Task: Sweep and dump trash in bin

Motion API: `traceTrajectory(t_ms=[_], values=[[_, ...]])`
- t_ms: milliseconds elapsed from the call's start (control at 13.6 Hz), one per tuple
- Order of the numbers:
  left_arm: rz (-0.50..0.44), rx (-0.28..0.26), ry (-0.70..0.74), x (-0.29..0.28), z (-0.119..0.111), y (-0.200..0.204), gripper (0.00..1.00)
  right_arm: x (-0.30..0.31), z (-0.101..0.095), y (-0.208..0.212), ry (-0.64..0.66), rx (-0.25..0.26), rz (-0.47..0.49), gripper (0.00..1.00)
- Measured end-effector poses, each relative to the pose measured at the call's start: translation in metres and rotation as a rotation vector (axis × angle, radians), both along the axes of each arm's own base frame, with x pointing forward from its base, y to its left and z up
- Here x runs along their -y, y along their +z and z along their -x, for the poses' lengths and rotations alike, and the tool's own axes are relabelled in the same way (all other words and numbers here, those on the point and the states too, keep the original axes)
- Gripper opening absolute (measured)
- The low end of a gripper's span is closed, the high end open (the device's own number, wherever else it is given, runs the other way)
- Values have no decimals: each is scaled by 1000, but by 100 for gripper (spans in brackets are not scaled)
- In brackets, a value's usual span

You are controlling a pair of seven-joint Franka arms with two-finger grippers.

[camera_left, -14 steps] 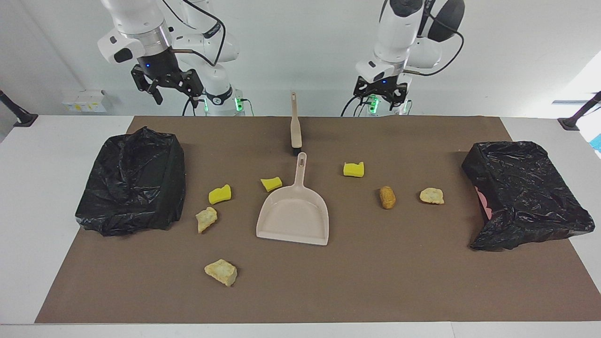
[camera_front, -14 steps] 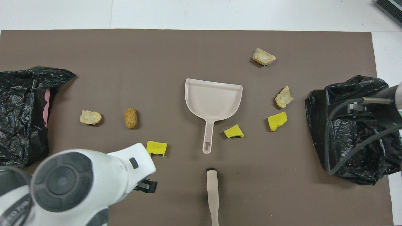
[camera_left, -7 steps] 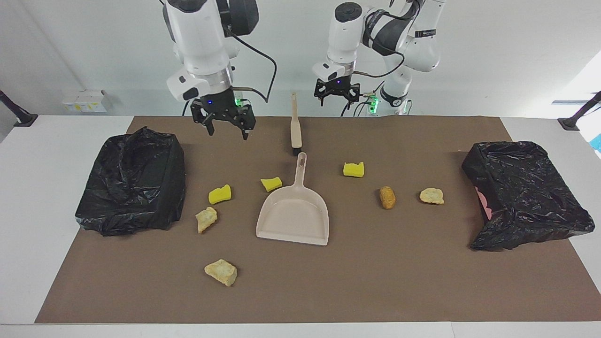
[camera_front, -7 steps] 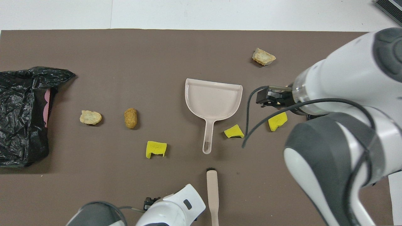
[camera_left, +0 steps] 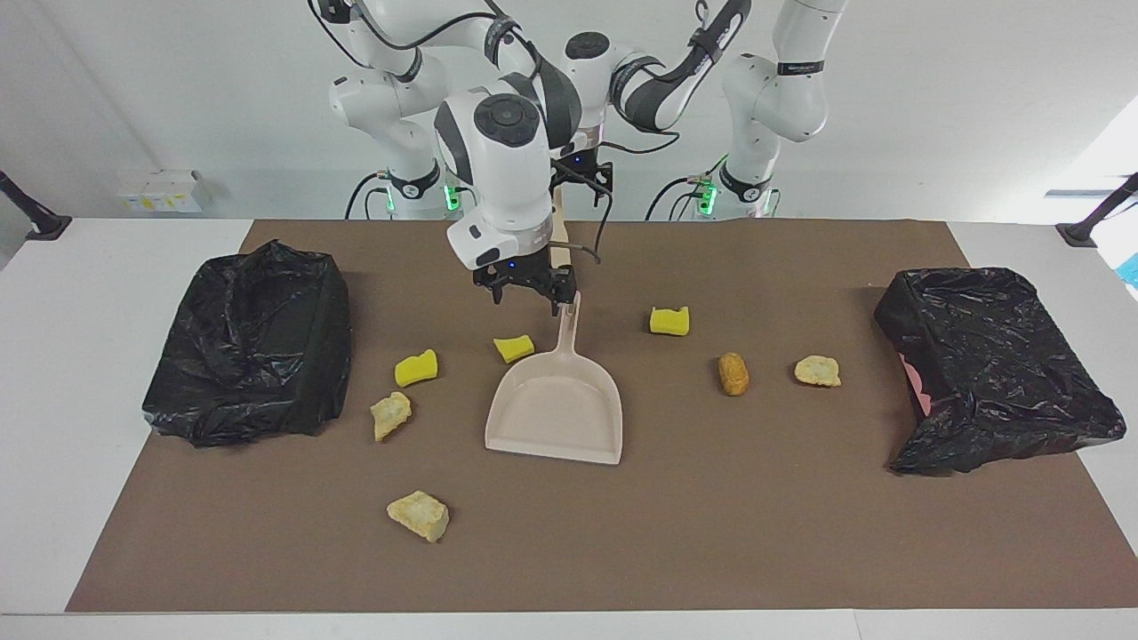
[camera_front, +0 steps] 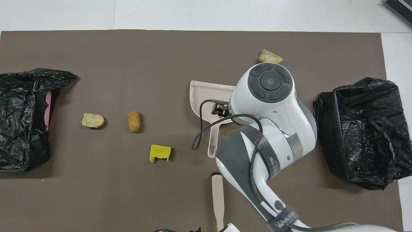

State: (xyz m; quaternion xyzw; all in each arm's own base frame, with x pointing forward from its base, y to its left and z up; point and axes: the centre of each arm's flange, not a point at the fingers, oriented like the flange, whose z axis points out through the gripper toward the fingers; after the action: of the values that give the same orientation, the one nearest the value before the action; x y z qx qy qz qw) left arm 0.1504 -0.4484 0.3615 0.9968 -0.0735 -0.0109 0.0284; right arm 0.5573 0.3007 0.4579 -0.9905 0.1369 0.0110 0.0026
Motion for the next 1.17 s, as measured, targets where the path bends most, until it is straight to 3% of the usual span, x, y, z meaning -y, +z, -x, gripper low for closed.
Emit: traceTrajectory(t_ms=[147, 367, 661, 808, 954, 1101, 1175], values=[[-20, -3, 1, 13, 19, -28, 100, -7, 8, -25, 7, -7, 3, 99], [-45, -3, 31, 19, 18, -53, 100, -25, 28, -57, 40, -21, -1, 98], [-22, 4, 51, 28, 9, -37, 100, -47, 51, -90, 83, -58, 9, 92], [-27, 2, 67, 30, 6, -26, 95, -53, 56, -98, 96, -68, 15, 87], [-28, 1, 80, 32, 5, -21, 74, -53, 57, -104, 94, -70, 10, 85], [-32, -1, 106, 31, 6, -21, 48, -53, 58, -106, 88, -81, -5, 63], [-35, -2, 114, 31, 6, -22, 43, -53, 58, -106, 86, -82, -8, 52]])
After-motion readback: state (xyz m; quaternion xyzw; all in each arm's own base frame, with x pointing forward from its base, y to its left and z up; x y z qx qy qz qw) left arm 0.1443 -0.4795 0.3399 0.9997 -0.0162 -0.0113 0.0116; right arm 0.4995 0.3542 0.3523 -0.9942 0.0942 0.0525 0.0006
